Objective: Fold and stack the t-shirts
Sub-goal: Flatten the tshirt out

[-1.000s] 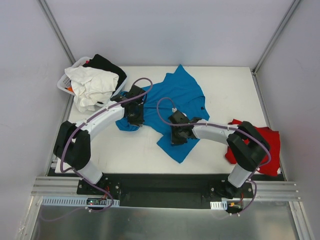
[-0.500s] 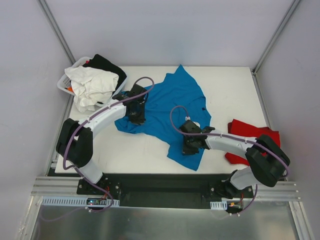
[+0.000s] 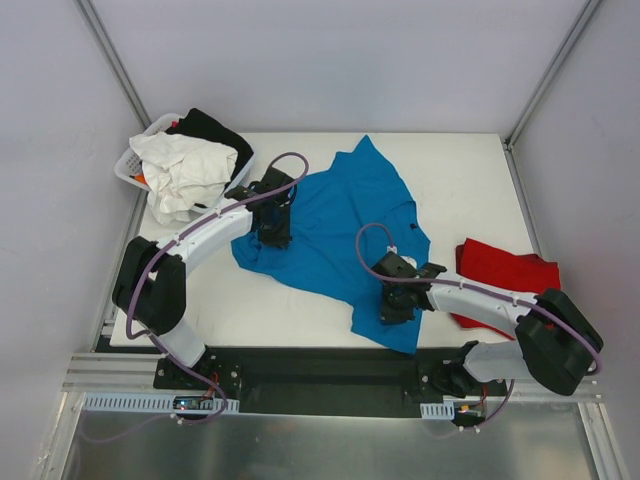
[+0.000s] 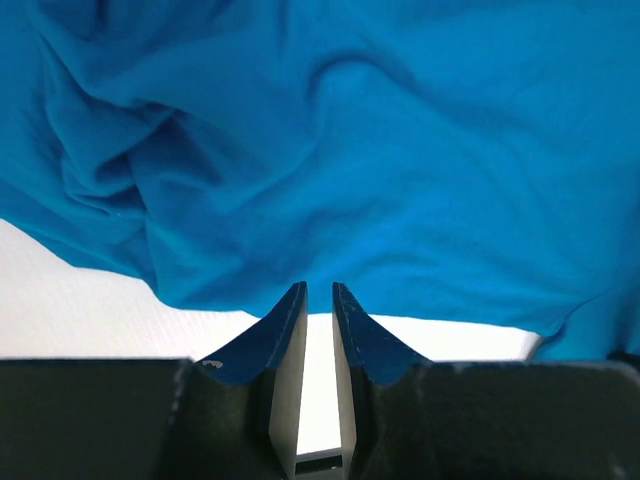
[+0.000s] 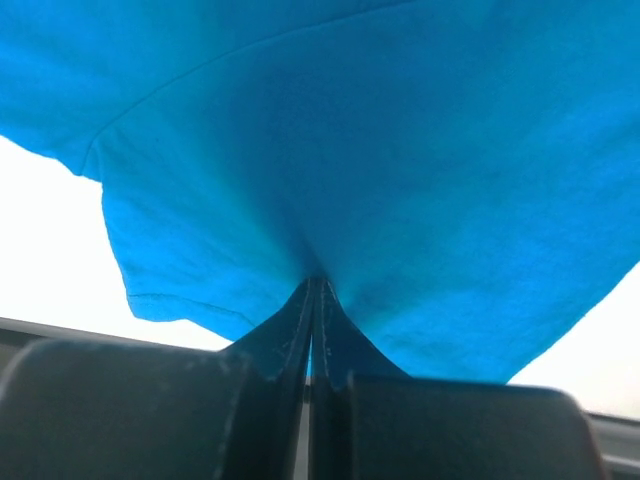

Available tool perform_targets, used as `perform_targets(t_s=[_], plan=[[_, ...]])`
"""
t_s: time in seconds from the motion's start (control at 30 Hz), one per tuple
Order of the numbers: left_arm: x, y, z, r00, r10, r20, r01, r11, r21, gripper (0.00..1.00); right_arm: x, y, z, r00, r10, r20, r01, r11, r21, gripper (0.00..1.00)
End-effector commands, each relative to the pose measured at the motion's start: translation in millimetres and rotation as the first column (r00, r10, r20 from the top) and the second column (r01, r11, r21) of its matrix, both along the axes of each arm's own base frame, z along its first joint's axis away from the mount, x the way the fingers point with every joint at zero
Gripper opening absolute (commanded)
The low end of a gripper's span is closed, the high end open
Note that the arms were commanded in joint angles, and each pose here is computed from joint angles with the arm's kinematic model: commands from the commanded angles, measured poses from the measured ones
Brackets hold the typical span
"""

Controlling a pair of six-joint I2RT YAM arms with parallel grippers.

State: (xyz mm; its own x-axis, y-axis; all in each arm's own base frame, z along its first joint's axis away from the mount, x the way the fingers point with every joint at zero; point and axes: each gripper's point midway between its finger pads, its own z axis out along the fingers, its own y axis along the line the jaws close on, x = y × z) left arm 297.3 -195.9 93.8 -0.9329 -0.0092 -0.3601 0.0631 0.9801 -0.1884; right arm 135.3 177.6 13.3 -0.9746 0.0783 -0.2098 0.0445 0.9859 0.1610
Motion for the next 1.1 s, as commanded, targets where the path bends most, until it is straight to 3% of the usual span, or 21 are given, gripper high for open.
perform_targets(t_s=[0.0,0.1,0.2,0.23,0.3,0.33,0.4,0.43,0.53,0.6,0.73,0.93,1.07], plan=[[-2,-2,-1,1.0,-0.023,-0.002,0.023,1.0,0.002,0.17,-20,-28,-5,0.998,-0.019,-0.057,0.013,0.995,-0.098,0.01],[3,-4,4,1.0,-0.023,0.013,0.023,1.0,-0.007,0.16,-4,-10,16,1.0,0.014,-0.006,-0.014,0.999,-0.043,0.01],[17,-11,21,0.998,-0.011,0.059,0.012,0.999,-0.031,0.17,30,10,59,0.993,0.051,0.105,-0.052,0.999,0.003,0.42],[29,-18,36,0.995,-0.007,0.096,0.012,0.999,-0.051,0.18,42,12,68,0.992,0.038,0.117,-0.041,0.999,0.018,0.6],[41,-30,42,0.996,-0.016,0.092,0.024,0.996,-0.085,0.2,77,18,92,0.987,0.041,0.155,-0.046,0.999,0.027,0.75],[56,-40,62,0.991,-0.006,0.13,0.022,0.992,-0.123,0.21,90,19,100,0.985,0.045,0.169,-0.052,0.998,0.038,0.88],[73,-55,81,0.99,-0.003,0.141,0.028,0.984,-0.176,0.22,124,8,101,0.988,-0.006,0.152,-0.001,0.999,0.048,1.0],[76,-60,86,0.991,0.009,0.133,0.019,0.978,-0.206,0.23,145,18,120,0.986,0.015,0.168,-0.036,0.992,0.123,0.97],[80,-76,93,0.996,0.009,0.093,0.018,0.96,-0.281,0.25,203,5,118,0.993,-0.042,0.114,0.018,0.978,0.206,0.96],[75,-84,78,1.0,-0.005,0.013,0.009,0.953,-0.303,0.25,228,-3,95,0.998,-0.06,0.031,0.051,0.972,0.228,0.97],[76,-80,33,0.995,0.01,-0.102,-0.032,0.975,-0.219,0.25,265,-9,86,0.999,-0.037,0.0,0.037,0.976,0.216,0.97],[103,-73,-7,0.991,0.02,-0.135,-0.037,0.992,-0.122,0.13,276,-9,71,0.998,-0.014,-0.064,0.028,0.975,0.22,0.87],[85,-55,-22,0.981,0.049,-0.185,-0.063,0.996,-0.069,0.14,253,2,81,0.999,0.01,-0.05,0.003,0.968,0.252,0.86]])
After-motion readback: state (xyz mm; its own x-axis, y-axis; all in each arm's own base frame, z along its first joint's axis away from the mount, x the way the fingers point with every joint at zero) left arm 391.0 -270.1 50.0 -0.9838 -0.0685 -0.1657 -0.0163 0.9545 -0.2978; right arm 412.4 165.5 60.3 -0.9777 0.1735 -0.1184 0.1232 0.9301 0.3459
